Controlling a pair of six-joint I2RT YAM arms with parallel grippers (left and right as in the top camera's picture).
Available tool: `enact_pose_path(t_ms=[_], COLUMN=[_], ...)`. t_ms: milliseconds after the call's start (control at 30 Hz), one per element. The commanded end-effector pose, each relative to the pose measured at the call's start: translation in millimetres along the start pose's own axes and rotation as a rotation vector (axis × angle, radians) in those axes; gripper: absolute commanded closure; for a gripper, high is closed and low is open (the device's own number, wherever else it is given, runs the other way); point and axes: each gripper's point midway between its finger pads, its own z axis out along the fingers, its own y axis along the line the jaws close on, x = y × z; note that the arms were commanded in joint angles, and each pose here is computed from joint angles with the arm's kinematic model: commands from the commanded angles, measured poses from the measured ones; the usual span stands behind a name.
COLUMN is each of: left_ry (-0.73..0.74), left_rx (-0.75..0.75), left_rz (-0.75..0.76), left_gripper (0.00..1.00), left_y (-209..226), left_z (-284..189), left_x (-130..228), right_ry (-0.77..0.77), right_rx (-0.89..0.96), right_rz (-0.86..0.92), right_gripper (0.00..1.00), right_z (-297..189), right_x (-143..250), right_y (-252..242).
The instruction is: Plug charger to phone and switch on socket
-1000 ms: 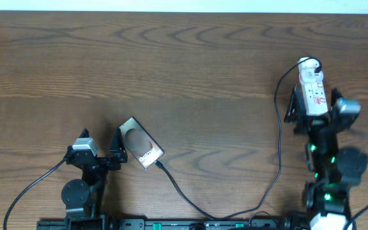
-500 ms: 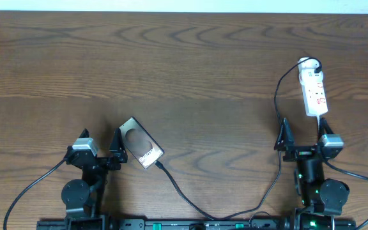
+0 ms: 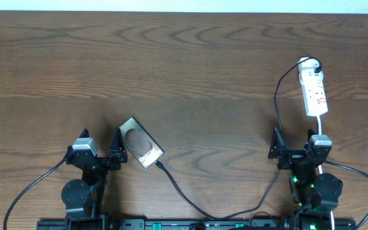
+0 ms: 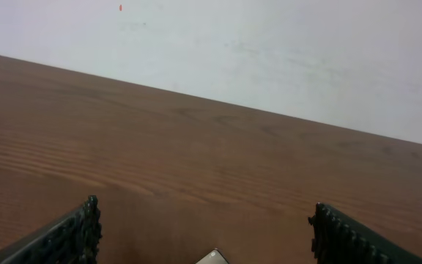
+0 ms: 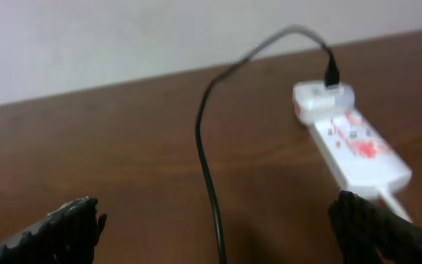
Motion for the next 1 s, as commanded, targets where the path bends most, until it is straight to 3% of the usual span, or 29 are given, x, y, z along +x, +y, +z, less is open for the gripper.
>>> enact_pose_path(t_ms=[0,400,967], left_ry=[0.049,0.049,0.049], left_rx=[0.0,0.0,0.0], left_rz=[0.006,0.006,0.006], left_gripper=[0.12,0.12,0.12], left_y=[1.7,1.7,1.7], left_z=[0.1,0.1,0.1], left_x=[14.1,14.1,14.1], right_ry=[0.021,-0.114,-0.11], right_rx=[-0.003,-0.034,-0.05], right_rz=[0.004,-0.021,-0.023], right_gripper=[0.01,0.01,0.01], right_z=[-1.2,-10.9,-10.7], right_x=[6.2,-23.3,-22.4], right_y=[1.0,9.6,13.7])
